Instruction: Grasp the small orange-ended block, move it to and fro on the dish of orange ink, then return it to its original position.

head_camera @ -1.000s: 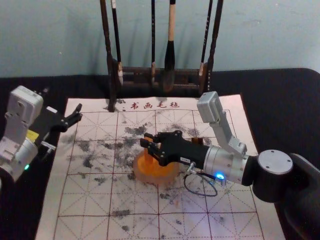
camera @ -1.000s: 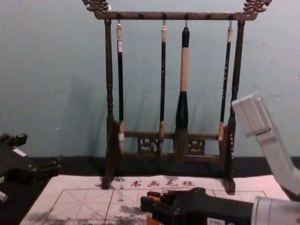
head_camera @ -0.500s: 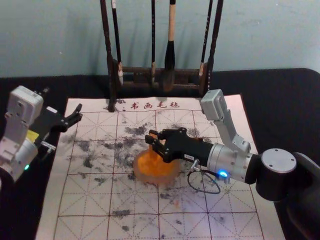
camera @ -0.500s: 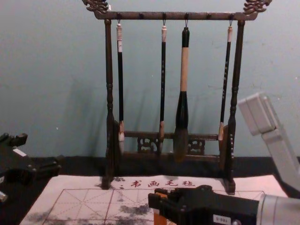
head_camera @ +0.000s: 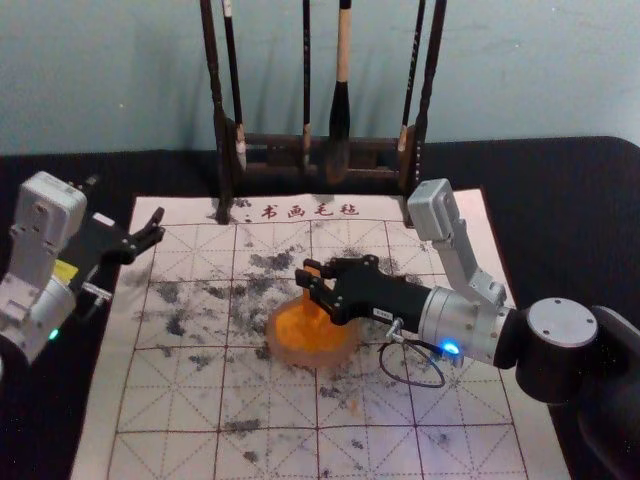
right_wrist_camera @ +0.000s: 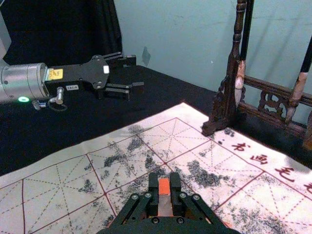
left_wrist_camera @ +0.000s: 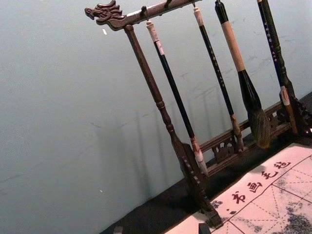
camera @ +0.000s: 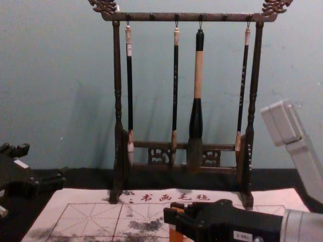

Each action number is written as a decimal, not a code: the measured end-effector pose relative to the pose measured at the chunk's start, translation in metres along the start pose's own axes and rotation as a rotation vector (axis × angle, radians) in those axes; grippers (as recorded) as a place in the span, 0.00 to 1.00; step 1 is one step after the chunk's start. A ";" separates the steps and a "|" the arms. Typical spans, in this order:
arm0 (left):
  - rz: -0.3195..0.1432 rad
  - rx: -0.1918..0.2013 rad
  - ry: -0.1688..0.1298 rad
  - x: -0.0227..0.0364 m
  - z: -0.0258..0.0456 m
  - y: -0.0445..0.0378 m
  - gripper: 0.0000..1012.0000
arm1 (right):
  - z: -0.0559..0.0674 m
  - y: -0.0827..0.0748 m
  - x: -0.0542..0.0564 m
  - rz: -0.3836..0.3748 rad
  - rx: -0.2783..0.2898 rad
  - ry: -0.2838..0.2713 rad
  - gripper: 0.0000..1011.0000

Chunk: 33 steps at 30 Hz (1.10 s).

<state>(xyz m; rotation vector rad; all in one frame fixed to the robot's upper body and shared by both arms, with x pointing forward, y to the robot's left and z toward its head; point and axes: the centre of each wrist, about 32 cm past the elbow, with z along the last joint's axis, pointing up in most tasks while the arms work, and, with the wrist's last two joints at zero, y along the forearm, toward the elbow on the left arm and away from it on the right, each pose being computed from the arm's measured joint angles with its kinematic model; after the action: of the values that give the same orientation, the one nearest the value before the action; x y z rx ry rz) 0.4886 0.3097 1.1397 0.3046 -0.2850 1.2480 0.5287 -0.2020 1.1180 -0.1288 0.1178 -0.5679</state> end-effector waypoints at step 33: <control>0.000 0.000 0.000 0.0000 0.0000 0.0000 0.99 | 0.056 -0.050 -0.017 -0.168 0.193 -0.063 0.13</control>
<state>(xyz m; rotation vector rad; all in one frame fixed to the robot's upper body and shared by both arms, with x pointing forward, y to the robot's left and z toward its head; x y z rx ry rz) 0.4886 0.3097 1.1398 0.3044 -0.2850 1.2479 0.4963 -0.2298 1.1823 0.0315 -0.0102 -0.7393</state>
